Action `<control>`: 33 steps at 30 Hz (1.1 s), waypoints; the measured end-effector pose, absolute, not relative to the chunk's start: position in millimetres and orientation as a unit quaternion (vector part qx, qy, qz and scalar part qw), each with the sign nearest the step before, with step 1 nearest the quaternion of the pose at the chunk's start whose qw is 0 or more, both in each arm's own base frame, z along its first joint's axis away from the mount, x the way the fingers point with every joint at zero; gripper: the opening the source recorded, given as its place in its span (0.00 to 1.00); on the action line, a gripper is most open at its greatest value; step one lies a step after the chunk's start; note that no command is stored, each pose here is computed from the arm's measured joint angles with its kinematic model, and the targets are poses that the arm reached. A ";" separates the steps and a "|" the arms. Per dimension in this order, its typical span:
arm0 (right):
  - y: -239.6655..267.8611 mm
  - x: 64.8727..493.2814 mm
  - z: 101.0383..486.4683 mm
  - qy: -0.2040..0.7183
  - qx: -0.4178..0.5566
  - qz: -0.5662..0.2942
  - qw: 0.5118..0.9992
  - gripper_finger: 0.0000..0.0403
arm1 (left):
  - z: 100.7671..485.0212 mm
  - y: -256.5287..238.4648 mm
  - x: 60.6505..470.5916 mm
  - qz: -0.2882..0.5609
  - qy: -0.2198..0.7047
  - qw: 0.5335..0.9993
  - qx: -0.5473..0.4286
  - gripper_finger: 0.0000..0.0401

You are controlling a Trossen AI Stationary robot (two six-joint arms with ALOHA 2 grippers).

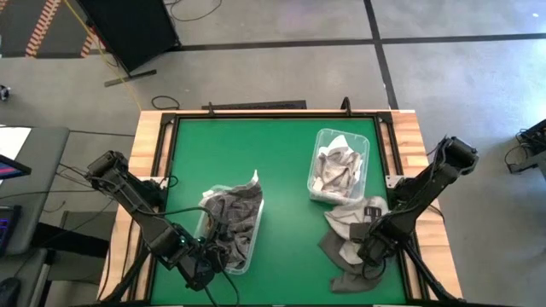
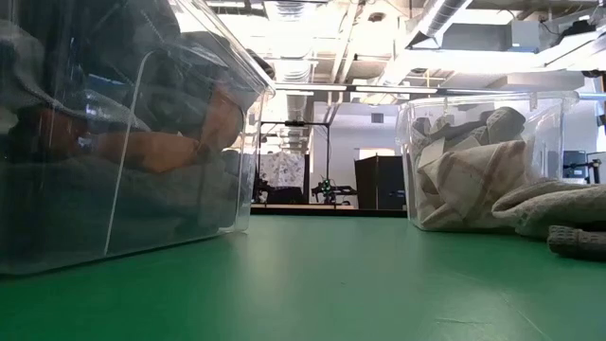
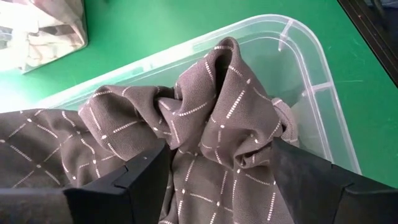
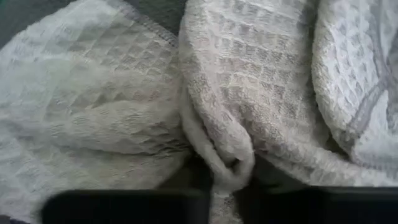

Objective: Sort towels by color in basket
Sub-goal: Put the gray towel into the top transparent bin

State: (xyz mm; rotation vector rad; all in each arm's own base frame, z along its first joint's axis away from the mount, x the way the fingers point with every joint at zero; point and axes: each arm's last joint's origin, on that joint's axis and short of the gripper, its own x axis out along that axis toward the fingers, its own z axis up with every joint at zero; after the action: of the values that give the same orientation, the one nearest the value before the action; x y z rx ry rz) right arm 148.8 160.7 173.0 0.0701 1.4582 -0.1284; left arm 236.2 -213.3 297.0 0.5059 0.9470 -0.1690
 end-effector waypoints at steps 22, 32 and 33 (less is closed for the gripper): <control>155.2 179.2 326.9 0.476 -0.206 -0.129 0.845 0.06 | 297.1 -213.4 236.2 -0.072 0.452 0.861 0.224 0.66; 101.0 189.6 385.0 0.350 -0.307 -0.294 0.835 0.06 | 297.0 -213.4 236.2 -0.072 0.452 0.860 0.224 0.66; 94.0 189.8 387.7 0.346 -0.312 -0.310 0.829 0.06 | 297.0 -213.3 236.2 -0.072 0.452 0.860 0.225 0.66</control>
State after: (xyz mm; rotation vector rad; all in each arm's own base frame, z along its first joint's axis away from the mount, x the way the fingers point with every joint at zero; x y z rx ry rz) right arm 189.8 94.0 387.7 -0.6626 0.7341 -0.6573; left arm 236.2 -213.3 297.0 0.4717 0.9487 -0.1516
